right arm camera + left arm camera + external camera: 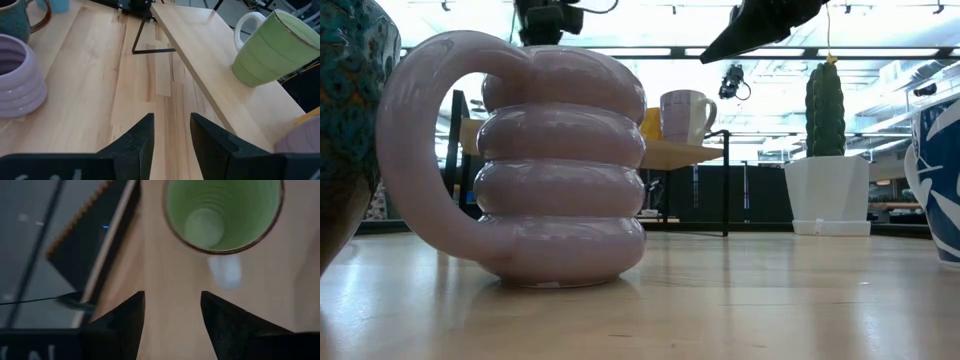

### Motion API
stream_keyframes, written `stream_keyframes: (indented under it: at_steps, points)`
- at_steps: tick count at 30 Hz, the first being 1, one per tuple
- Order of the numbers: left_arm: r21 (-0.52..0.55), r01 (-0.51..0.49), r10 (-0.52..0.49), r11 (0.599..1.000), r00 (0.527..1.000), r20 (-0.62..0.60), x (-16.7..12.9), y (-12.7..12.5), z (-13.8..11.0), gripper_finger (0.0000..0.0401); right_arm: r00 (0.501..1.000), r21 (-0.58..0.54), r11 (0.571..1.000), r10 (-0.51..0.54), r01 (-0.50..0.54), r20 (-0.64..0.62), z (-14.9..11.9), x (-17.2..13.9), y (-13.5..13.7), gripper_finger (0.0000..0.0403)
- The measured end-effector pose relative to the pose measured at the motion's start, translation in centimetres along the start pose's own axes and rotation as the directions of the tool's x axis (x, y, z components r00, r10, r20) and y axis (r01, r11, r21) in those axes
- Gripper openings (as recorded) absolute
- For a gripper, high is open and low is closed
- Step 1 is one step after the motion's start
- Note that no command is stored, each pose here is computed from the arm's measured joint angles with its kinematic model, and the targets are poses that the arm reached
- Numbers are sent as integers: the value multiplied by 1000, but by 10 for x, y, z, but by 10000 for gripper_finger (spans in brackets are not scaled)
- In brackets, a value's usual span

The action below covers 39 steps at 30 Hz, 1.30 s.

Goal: Place coffee mugs
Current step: Put the green mug on the shelf

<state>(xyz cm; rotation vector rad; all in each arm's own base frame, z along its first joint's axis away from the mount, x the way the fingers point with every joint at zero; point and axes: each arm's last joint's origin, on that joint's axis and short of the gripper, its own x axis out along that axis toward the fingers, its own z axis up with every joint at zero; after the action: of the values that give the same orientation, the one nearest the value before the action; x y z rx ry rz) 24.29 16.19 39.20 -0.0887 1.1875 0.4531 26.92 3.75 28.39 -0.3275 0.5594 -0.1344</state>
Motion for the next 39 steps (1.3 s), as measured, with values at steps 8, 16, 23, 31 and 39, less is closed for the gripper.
stream_keyframes:
  at_steps: [8, 16, 23, 31, 39]
  points:
    - [28, 41, -41, 999, 999, -18, 39, -15, -26, 198, 1000, -4, 1000, 16, -16, 5, 1, -2, 5, 132]
    - [-53, -29, 37, 998, 985, 166, 38, -16, -45, 198, 1000, 22, 1000, 8, -8, 15, 2, -2, 5, 132]
    - [-43, 37, -28, 998, 981, 191, 41, -31, -44, 198, 1000, 47, 999, 6, -7, 24, 3, -2, 4, 132]
    - [-14, 84, -78, 996, 968, 238, 37, -53, -37, 198, 1000, 90, 996, 19, -20, 18, 2, -3, 7, 132]
    - [41, 141, -147, 989, 953, 265, 36, -77, -32, 198, 999, 91, 995, 41, -43, 24, 3, -6, 15, 132]
